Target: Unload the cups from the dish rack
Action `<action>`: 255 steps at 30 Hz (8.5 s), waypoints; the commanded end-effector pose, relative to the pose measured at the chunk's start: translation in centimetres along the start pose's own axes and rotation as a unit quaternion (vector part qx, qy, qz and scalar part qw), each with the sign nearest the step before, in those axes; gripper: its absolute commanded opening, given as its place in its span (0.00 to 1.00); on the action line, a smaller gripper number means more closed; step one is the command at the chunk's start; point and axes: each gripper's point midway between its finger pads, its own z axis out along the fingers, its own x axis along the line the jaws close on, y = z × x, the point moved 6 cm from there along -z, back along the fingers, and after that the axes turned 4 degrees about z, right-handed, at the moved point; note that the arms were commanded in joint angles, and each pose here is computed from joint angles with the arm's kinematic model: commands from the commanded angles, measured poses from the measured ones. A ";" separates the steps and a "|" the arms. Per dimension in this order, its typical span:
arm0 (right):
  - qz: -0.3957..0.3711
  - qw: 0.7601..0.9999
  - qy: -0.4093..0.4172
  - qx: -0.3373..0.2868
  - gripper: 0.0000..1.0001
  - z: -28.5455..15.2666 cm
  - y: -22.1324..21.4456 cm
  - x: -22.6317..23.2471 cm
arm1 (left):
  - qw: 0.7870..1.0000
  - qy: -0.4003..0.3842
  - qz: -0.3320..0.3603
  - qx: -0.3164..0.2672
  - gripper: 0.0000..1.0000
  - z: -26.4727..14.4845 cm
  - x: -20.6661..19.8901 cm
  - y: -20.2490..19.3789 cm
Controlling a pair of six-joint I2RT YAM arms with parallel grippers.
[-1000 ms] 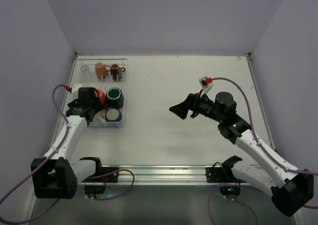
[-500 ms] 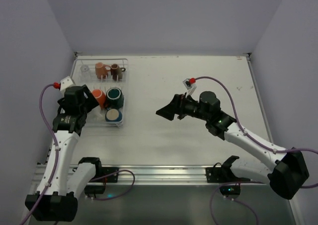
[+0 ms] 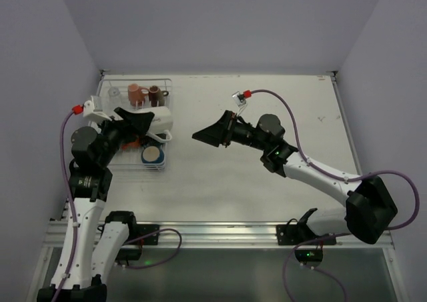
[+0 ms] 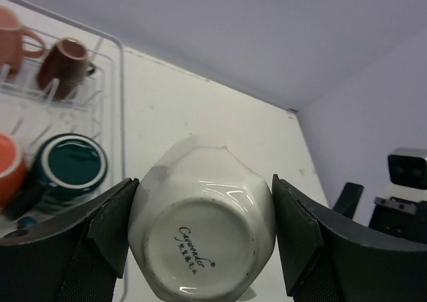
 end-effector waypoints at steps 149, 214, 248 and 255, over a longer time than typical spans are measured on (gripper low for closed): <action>-0.218 0.938 -0.269 -0.025 0.99 -5.7 9.9 -5.7 | 0.885 0.457 0.066 0.059 1.00 6.0 18.3 -0.4; -0.076 0.991 0.101 0.036 0.89 5.9 2.8 2.7 | 0.959 -0.262 -0.103 0.003 0.11 -1.6 -4.3 2.3; -0.079 0.978 0.167 0.093 0.00 6.0 1.9 4.3 | 0.987 -0.156 -0.023 -0.026 1.00 -2.1 -5.1 3.4; -0.224 0.938 -0.253 0.081 0.00 0.8 5.6 -5.4 | 0.991 0.019 0.134 0.000 1.00 -1.9 0.2 2.7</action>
